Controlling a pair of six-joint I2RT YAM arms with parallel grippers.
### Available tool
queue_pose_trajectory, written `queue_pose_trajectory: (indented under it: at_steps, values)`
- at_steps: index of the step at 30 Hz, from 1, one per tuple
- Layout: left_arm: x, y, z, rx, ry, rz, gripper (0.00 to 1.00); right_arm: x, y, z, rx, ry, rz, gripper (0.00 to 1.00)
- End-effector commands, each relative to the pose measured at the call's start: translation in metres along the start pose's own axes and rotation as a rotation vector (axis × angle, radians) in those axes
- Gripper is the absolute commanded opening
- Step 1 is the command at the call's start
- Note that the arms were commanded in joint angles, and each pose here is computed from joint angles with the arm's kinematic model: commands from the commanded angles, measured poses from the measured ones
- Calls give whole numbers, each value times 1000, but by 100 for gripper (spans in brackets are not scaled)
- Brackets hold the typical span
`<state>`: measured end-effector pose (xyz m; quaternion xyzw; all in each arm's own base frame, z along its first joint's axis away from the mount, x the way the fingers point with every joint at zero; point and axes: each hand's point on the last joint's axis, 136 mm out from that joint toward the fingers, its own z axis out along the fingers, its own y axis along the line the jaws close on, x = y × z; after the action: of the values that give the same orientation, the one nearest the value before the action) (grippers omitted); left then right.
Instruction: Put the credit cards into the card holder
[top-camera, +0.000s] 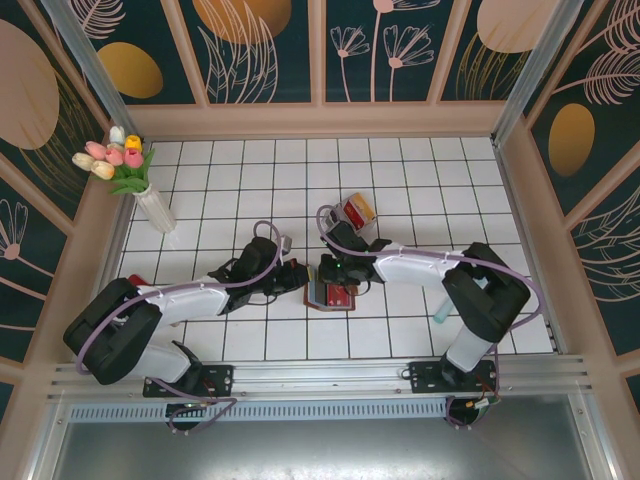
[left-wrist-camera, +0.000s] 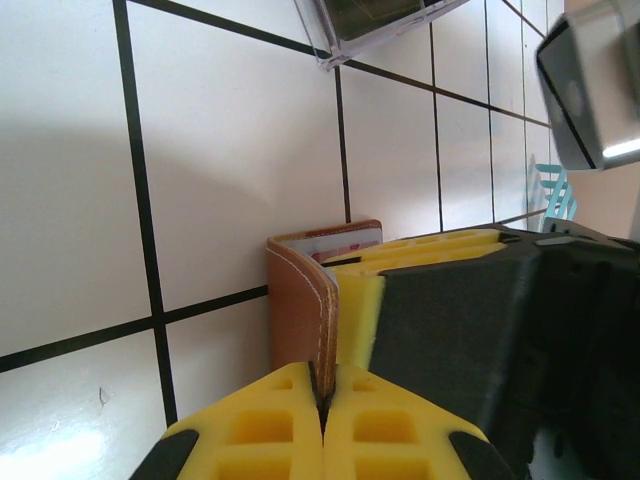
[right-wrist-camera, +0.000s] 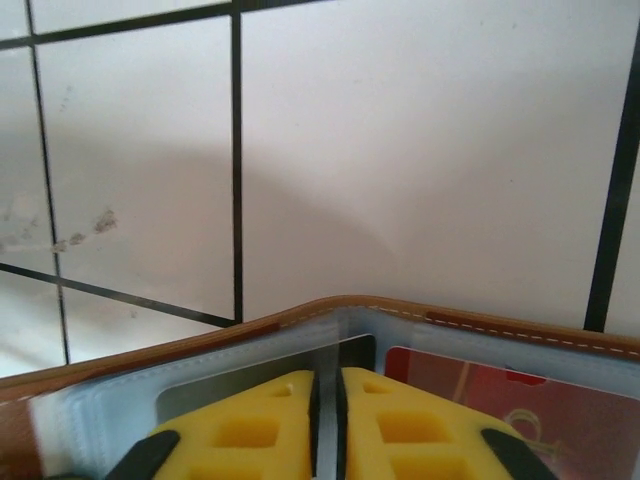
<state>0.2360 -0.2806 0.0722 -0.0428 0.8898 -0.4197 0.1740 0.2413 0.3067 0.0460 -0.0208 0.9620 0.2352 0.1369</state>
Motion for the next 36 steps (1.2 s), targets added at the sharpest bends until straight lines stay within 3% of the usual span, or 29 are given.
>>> queue_pose_trajectory:
  at_steps: [1,4,7,9,27,36]
  values:
    - [-10,-13,-5,54,-51,-5,0,-13,14,-21,-68,-68,6,24]
    - [-12,-16,-6,72,-62,-13,0,-14,23,-30,-109,-78,9,33]
    - [-15,-18,-8,82,-80,-29,5,-10,30,-33,-143,-62,8,35]
    - [-16,-19,-11,90,-97,-41,10,-7,30,-31,-142,-50,13,36]
    - [-12,-24,-18,145,-95,-33,20,-2,32,-24,-215,-5,57,42]
    - [-14,-27,-21,165,-106,-33,6,4,34,-20,-252,30,67,43]
